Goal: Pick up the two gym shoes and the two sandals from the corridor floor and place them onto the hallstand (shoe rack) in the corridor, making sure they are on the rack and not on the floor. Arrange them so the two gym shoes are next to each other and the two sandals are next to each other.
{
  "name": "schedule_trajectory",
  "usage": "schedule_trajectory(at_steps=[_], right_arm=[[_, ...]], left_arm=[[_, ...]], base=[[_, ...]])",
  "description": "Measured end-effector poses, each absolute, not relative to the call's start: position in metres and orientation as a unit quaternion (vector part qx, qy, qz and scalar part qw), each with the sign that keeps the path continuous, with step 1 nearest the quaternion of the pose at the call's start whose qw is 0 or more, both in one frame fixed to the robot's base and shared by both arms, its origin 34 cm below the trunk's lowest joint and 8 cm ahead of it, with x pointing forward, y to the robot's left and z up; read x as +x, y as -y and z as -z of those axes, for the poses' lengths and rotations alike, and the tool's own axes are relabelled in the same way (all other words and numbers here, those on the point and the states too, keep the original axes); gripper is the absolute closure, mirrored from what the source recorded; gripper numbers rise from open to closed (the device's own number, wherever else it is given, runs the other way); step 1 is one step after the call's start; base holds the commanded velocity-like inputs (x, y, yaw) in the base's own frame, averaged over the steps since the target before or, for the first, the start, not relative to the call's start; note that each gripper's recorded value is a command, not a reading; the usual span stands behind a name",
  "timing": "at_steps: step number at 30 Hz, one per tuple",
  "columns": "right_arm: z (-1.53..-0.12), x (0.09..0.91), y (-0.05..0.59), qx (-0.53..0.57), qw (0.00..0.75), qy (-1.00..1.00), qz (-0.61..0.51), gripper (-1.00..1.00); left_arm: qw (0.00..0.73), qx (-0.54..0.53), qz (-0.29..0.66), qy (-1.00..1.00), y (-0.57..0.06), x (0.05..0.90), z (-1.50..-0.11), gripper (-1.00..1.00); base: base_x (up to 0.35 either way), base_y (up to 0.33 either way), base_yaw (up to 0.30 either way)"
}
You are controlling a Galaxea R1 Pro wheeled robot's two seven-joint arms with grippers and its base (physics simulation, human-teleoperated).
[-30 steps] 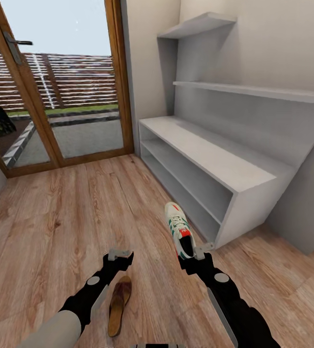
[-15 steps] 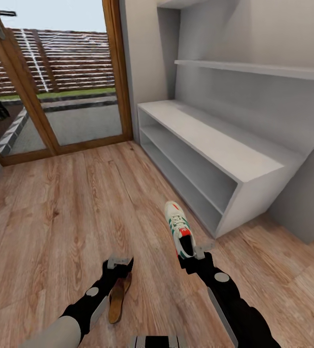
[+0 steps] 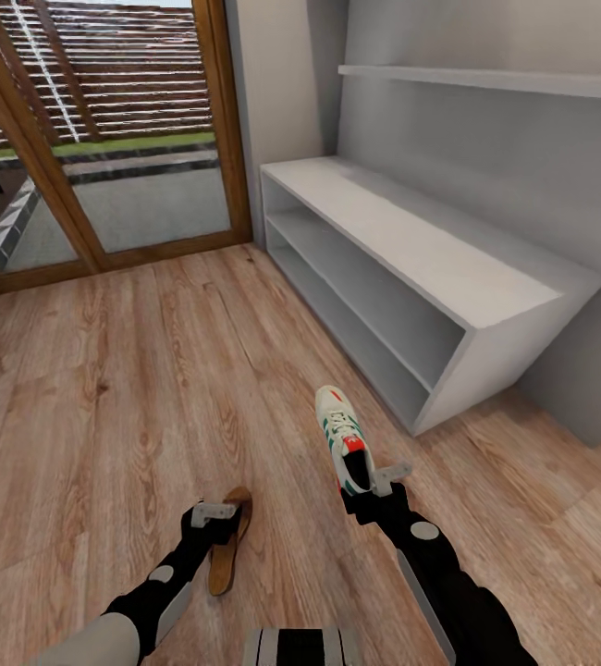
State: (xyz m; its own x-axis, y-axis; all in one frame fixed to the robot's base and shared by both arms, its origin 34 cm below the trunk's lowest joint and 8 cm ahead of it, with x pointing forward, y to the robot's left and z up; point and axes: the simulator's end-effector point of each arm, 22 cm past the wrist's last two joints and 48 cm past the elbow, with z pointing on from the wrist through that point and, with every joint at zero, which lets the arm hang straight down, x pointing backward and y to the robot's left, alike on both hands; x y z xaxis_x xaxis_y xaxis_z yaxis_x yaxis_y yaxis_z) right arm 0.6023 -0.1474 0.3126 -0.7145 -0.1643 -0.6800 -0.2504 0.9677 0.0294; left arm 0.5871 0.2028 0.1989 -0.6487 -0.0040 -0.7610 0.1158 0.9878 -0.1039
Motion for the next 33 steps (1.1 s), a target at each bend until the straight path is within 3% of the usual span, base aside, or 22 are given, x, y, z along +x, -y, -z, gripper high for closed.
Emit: schedule_trajectory(at_steps=[33], right_arm=[[-0.257, 0.579, 0.147, -0.109, 0.312, -0.942, -0.066, 1.00]], left_arm=[[0.322, 0.025, 0.074, -0.943, -0.204, 0.509, -0.124, -1.00]], base=[[0.000, 0.000, 0.000]])
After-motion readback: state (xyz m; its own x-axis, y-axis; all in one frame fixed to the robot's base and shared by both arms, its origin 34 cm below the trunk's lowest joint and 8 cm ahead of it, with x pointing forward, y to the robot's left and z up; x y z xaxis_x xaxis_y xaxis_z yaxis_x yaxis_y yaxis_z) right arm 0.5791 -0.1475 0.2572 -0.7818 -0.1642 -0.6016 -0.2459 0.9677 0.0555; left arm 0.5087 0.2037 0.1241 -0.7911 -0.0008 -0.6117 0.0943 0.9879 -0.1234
